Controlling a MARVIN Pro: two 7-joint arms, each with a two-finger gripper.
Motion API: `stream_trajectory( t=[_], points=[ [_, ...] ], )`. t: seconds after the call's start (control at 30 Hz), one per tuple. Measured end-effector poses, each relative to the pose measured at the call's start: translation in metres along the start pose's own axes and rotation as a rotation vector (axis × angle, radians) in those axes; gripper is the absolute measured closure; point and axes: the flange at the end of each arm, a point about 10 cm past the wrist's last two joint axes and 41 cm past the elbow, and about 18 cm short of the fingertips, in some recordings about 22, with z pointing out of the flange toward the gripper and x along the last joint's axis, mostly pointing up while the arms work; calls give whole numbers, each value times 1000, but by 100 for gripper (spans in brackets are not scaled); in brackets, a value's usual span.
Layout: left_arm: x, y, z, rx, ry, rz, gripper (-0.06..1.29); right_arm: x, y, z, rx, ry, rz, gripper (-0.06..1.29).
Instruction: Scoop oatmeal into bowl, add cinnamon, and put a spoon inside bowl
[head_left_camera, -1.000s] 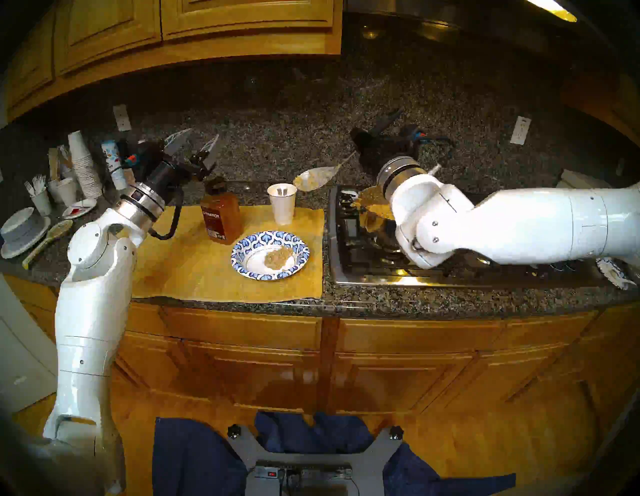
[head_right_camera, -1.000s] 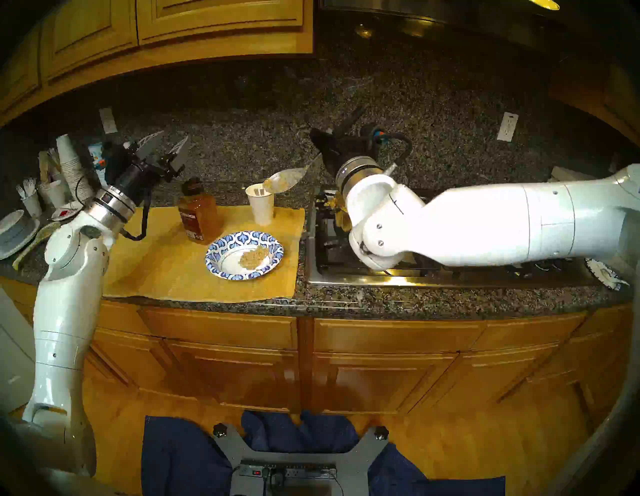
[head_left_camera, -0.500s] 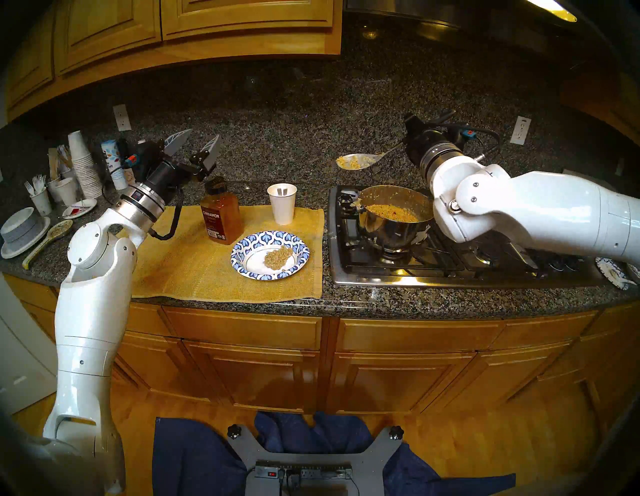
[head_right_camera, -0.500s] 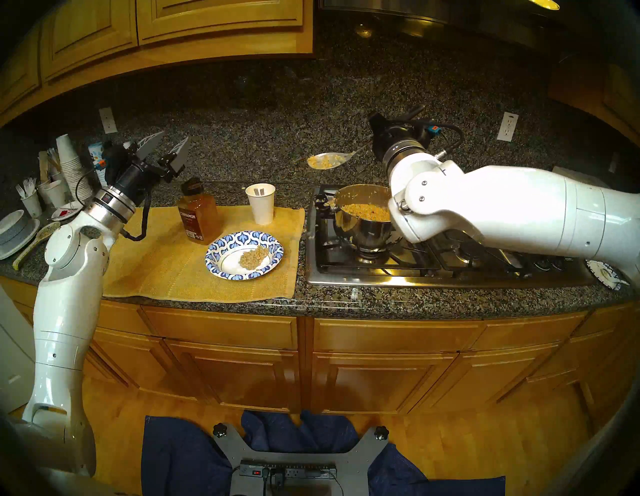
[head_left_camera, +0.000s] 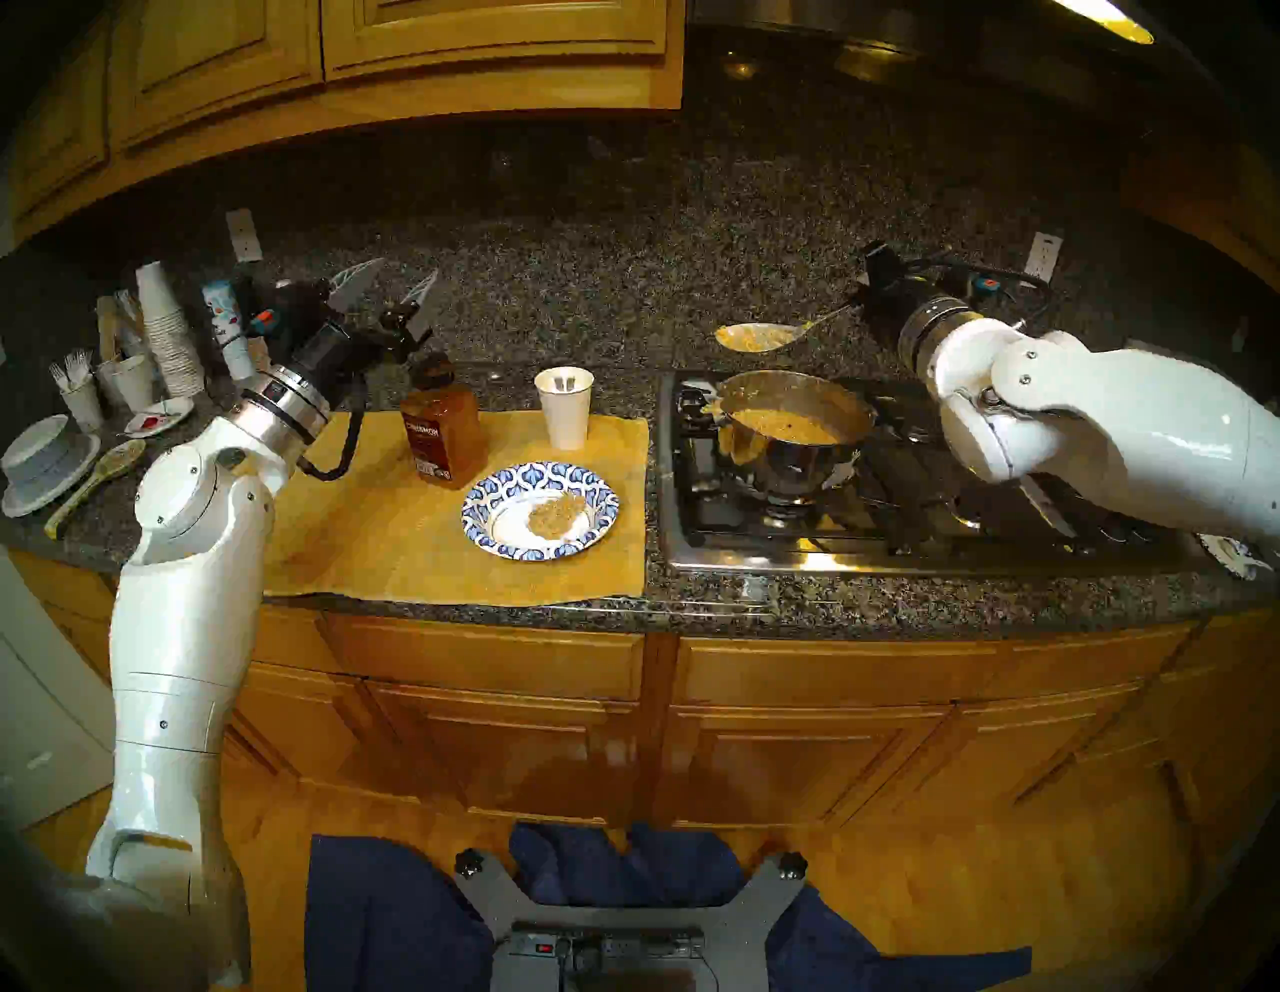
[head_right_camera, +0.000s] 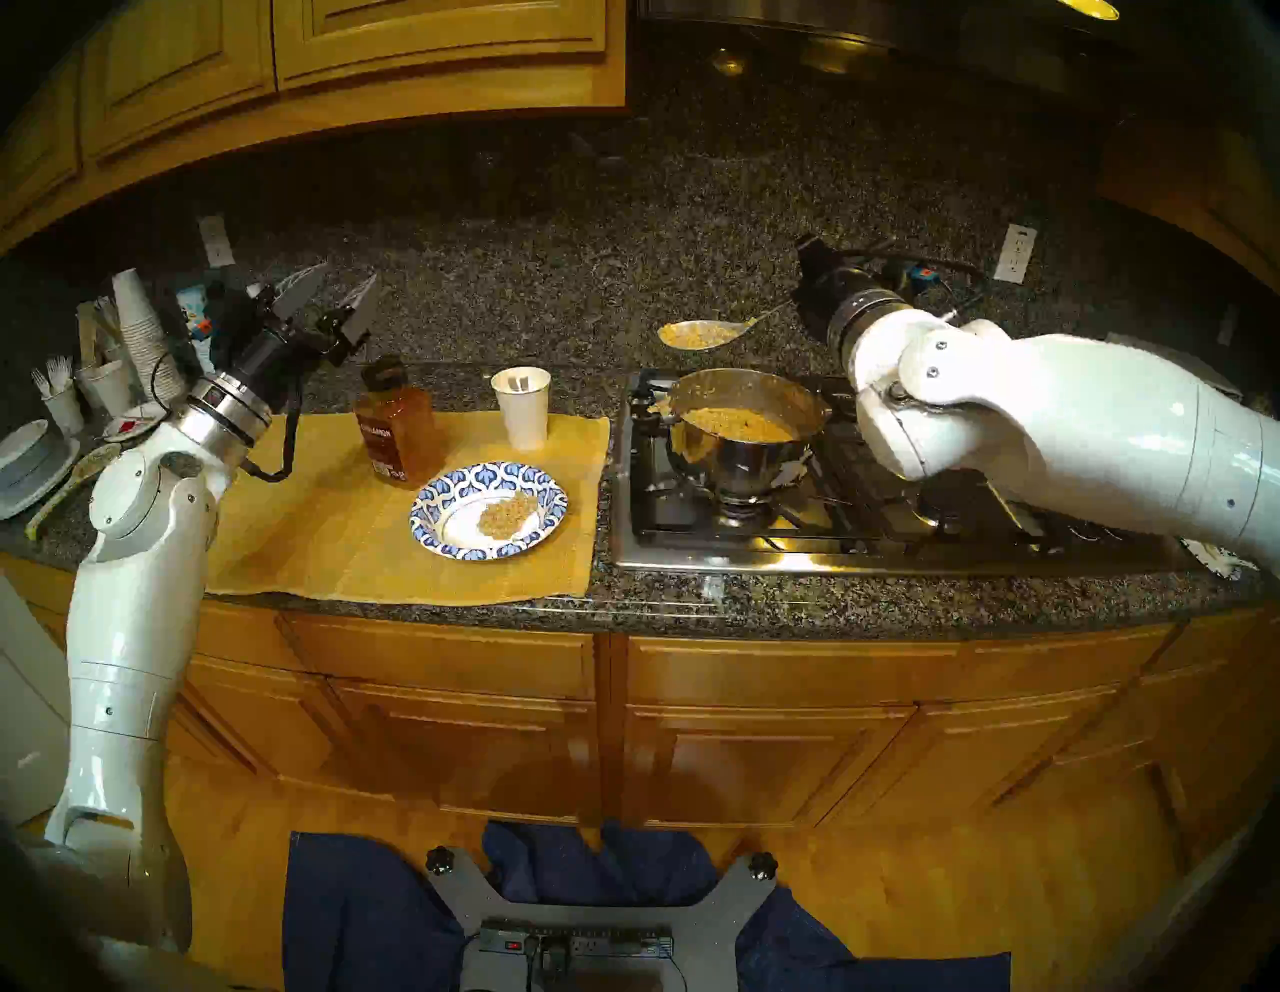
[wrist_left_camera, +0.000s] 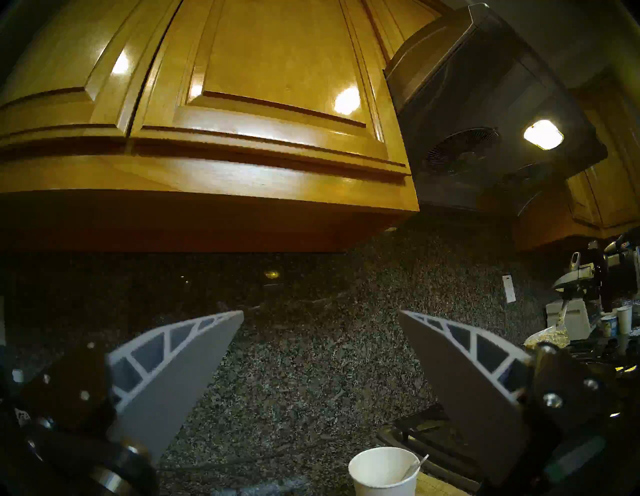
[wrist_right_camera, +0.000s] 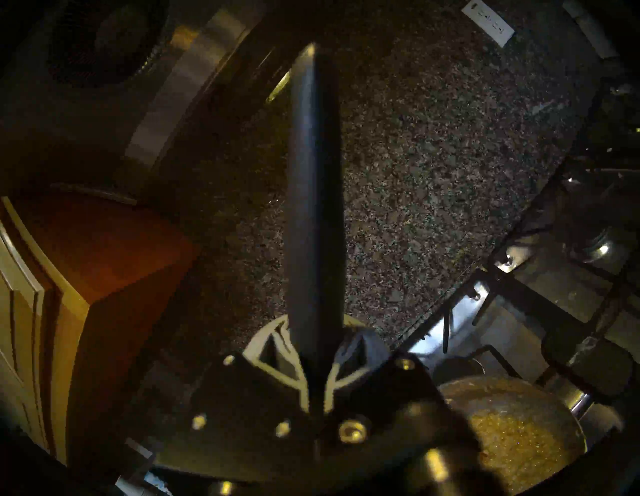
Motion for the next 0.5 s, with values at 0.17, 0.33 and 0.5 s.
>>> stream_trajectory(
  t=[0.17,0.33,0.5],
  points=[
    [0,0,0,0,0,0,2,12,14,-3,23,-35,-31,125],
    [0,0,0,0,1,0,2,19,23,-9,71,-87,-79,125],
    [0,0,0,0,1,-1,2,23,32,-11,117,-142,-162,125]
  ],
)
